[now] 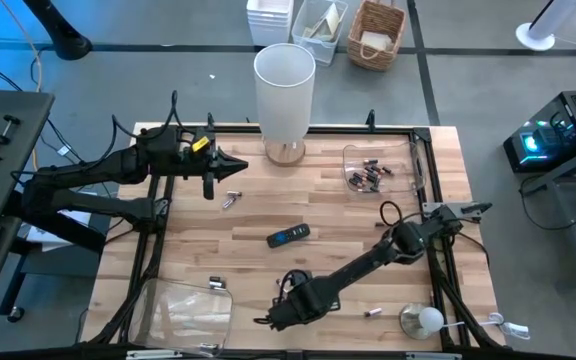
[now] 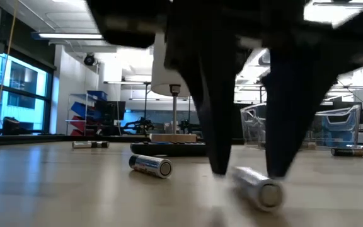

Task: Sort batteries
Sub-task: Put the silver battery into the bottom transparent bin

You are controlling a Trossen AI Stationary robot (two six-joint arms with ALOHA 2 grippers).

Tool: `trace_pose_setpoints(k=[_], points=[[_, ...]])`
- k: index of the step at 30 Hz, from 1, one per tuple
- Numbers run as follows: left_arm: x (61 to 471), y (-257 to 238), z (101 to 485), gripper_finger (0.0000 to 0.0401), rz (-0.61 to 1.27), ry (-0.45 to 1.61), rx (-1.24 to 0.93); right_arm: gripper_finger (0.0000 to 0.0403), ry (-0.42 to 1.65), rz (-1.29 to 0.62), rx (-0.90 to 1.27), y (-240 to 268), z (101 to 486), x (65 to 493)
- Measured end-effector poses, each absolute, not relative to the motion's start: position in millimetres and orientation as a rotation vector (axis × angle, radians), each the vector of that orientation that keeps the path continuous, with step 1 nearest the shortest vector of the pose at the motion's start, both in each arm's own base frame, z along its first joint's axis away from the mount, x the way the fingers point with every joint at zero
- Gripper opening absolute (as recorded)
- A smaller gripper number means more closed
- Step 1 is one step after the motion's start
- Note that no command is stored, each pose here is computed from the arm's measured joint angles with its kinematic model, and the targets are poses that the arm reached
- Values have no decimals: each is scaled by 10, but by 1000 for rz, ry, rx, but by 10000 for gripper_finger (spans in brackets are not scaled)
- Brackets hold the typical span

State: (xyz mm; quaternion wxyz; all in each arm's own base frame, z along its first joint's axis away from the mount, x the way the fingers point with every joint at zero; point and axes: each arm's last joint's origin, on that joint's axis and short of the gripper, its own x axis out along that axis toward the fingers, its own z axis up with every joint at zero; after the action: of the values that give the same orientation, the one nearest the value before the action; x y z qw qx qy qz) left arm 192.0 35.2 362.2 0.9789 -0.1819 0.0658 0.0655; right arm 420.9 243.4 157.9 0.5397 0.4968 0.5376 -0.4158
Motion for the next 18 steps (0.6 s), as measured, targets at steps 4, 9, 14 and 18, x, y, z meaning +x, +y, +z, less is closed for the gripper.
trace_pose_setpoints(k=[4, 9, 14, 18], points=[[1919, 353, 3621, 0, 130, 136, -335, 145, 1307, -994, 1173, 2458, 1434, 4231], [1890, 349, 3644, 0, 125, 124, -273, 136, 1329, -948, 1112, 2465, 1385, 4237], [1803, 332, 3757, 0, 114, 38, -202, 34, 1359, -843, 955, 2449, 1459, 4197], [1635, 299, 3937, 0, 101, -107, -156, 32, 1354, -730, 830, 2403, 1624, 4177]])
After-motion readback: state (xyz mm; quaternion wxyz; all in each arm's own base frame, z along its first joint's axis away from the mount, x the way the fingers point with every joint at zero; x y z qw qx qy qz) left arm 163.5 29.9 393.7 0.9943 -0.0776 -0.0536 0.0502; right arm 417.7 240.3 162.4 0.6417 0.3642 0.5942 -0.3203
